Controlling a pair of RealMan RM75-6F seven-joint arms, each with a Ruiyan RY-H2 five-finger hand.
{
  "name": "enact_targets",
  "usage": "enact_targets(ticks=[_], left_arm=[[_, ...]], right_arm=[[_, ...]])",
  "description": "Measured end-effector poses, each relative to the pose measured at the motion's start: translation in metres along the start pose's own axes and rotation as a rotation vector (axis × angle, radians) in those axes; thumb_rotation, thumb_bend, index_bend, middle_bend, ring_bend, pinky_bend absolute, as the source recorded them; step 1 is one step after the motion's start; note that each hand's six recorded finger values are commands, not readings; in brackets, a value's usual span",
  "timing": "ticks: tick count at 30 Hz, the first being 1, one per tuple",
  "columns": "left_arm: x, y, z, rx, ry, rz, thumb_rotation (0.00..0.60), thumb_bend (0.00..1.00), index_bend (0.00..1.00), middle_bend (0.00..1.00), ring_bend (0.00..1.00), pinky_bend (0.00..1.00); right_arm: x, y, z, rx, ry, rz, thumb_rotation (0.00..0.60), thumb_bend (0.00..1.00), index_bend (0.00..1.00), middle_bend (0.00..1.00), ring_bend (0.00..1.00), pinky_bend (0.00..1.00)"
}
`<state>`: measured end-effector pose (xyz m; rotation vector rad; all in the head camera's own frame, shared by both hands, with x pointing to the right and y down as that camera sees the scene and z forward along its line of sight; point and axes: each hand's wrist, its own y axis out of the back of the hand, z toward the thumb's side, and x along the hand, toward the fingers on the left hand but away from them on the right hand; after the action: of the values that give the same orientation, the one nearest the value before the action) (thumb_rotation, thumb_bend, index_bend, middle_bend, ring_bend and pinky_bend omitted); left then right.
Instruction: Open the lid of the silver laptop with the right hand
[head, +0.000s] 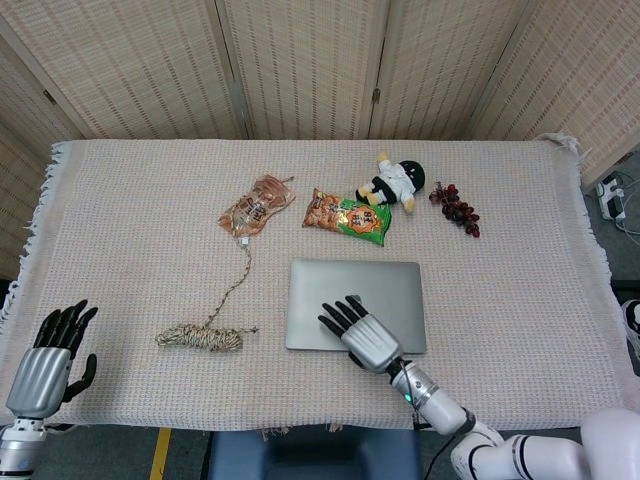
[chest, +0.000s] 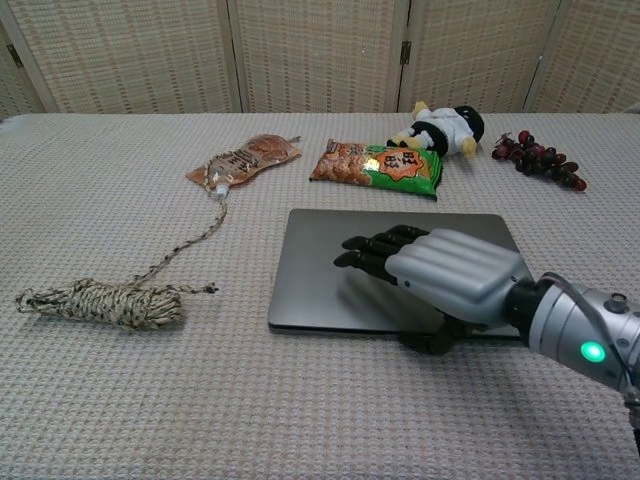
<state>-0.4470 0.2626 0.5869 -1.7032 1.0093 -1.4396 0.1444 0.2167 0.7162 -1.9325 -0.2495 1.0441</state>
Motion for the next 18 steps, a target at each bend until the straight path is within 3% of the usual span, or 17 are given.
enact_targets(ticks=[3, 10, 18], left_arm=[[0.003, -0.003, 0.000, 0.008, -0.011, -0.006, 0.600, 0.63, 0.06, 0.05, 0.01, 0.00], [0.016, -0.013, 0.015, 0.002, -0.101, -0.050, 0.600, 0.63, 0.07, 0.05, 0.03, 0.00], [0.036, -0.038, 0.051, -0.009, -0.271, -0.176, 0.600, 0.63, 0.09, 0.06, 0.04, 0.00]], right_arm=[[-0.002, 0.001, -0.002, 0.031, -0.005, -0.017, 0.600, 0.60, 0.00, 0.00, 0.00, 0.00], [-0.008, 0.005, -0.002, 0.130, -0.015, -0.055, 0.600, 0.64, 0.00, 0.00, 0.00, 0.00], [-0.018, 0.021, -0.002, 0.265, -0.051, -0.101, 0.600, 0.64, 0.00, 0.00, 0.00, 0.00]])
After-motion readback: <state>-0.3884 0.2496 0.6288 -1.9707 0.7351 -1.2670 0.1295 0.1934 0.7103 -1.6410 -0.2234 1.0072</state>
